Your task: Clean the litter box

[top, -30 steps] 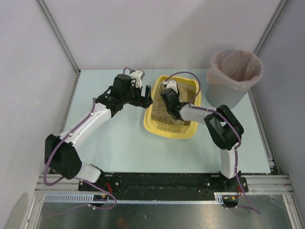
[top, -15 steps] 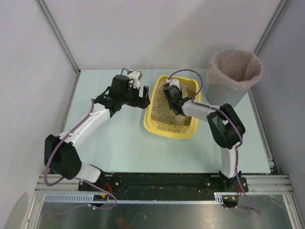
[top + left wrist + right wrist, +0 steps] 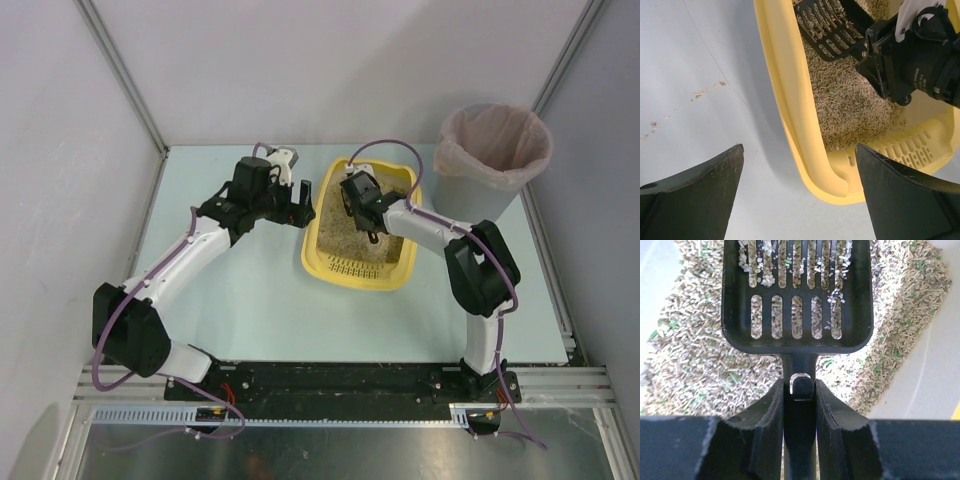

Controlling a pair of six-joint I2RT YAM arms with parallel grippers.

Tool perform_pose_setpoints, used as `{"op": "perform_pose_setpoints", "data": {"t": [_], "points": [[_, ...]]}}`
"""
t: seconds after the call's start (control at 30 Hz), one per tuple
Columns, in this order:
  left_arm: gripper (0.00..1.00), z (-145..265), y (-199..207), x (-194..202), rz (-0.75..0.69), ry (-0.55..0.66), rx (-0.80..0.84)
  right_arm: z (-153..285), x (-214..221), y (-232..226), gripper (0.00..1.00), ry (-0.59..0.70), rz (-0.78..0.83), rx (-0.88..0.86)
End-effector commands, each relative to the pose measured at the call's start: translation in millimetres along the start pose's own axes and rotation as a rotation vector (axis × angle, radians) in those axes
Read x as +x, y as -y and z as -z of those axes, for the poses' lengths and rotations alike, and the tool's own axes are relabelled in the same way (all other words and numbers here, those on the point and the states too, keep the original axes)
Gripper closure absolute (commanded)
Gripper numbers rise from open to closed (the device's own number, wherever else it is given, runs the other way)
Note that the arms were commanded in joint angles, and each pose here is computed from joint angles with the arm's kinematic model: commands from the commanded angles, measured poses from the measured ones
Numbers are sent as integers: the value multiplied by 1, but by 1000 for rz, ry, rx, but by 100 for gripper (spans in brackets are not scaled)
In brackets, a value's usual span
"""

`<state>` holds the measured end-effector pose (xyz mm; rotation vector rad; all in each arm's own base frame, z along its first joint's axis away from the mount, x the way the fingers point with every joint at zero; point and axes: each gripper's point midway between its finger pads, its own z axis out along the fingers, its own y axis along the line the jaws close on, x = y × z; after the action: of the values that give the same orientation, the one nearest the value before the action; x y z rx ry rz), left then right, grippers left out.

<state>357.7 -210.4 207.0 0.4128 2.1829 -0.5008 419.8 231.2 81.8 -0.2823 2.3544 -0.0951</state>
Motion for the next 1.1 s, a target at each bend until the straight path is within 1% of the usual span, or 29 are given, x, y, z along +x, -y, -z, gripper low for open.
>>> {"op": "perform_pose_setpoints", "data": {"t": [0.0, 0.07, 0.1, 0.17, 0.23, 0.27, 0.33, 0.37, 0.43, 0.5, 0.77, 0.87, 0.97, 1.07], "points": [[3, 14, 6, -15, -13, 58, 33, 34, -18, 0, 100, -49, 13, -48], [3, 14, 6, -15, -13, 58, 35, 36, -10, 1, 100, -104, 37, -47], [3, 15, 7, -14, -12, 58, 36, 39, -19, -2, 100, -96, 35, -58], [4, 16, 7, -15, -12, 60, 38, 37, -13, -4, 100, -146, 57, -67], [3, 16, 7, -15, -12, 61, 35, 40, -25, -6, 100, -147, 48, -81], [3, 17, 7, -15, -12, 63, 34, 37, -16, -7, 100, -194, 60, -88], [3, 17, 5, -15, -12, 64, 27, 37, -22, -8, 100, -203, 54, -102], [3, 19, 6, -16, -14, 68, 27, 35, -15, -10, 100, -237, 62, -107], [3, 18, 5, -16, -14, 69, 24, 32, -17, -9, 100, -250, 59, -112], [3, 18, 6, -16, -13, 68, 27, 29, -8, -6, 100, -294, 62, -99], [3, 17, 6, -15, -12, 63, 30, 25, -7, -6, 100, -337, 73, -110], [3, 17, 6, -15, -9, 63, 33, 17, -2, -6, 100, -369, 69, -115], [3, 16, 6, -13, -8, 58, 30, 12, -5, -7, 100, -374, 60, -111], [3, 15, 6, -13, -8, 57, 30, 9, -15, -10, 100, -342, 48, -117]]}}
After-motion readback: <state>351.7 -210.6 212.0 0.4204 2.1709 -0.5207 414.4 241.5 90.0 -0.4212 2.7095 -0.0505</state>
